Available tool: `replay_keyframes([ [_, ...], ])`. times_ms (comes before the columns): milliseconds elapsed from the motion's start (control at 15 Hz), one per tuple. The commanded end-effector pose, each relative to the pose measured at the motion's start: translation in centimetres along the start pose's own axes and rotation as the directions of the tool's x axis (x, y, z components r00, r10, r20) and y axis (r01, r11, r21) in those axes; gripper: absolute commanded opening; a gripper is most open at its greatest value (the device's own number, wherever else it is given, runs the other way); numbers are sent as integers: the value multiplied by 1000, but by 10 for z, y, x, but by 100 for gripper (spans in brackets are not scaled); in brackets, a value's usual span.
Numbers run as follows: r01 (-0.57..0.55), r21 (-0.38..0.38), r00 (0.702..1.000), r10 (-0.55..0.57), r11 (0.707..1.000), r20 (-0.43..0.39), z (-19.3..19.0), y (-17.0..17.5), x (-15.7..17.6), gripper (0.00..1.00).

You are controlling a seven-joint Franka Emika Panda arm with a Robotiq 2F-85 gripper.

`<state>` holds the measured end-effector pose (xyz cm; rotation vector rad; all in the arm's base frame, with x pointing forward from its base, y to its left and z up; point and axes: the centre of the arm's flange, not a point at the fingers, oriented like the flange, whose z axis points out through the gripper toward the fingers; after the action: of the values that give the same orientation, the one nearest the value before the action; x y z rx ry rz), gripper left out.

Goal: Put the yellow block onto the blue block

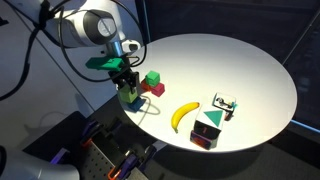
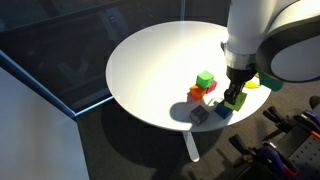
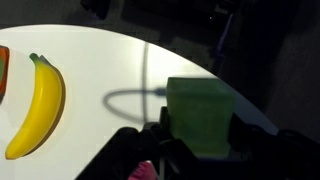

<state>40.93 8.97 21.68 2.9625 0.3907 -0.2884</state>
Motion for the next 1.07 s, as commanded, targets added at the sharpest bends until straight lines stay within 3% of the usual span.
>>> replay_keyframes([
  [0,-45,-7,998,44,999,-39,4,-1,-7,29],
  [533,-119,-11,988,118,993,-100,12,-2,3,29],
  [1000,-131,-7,988,129,991,-89,20,2,7,29],
])
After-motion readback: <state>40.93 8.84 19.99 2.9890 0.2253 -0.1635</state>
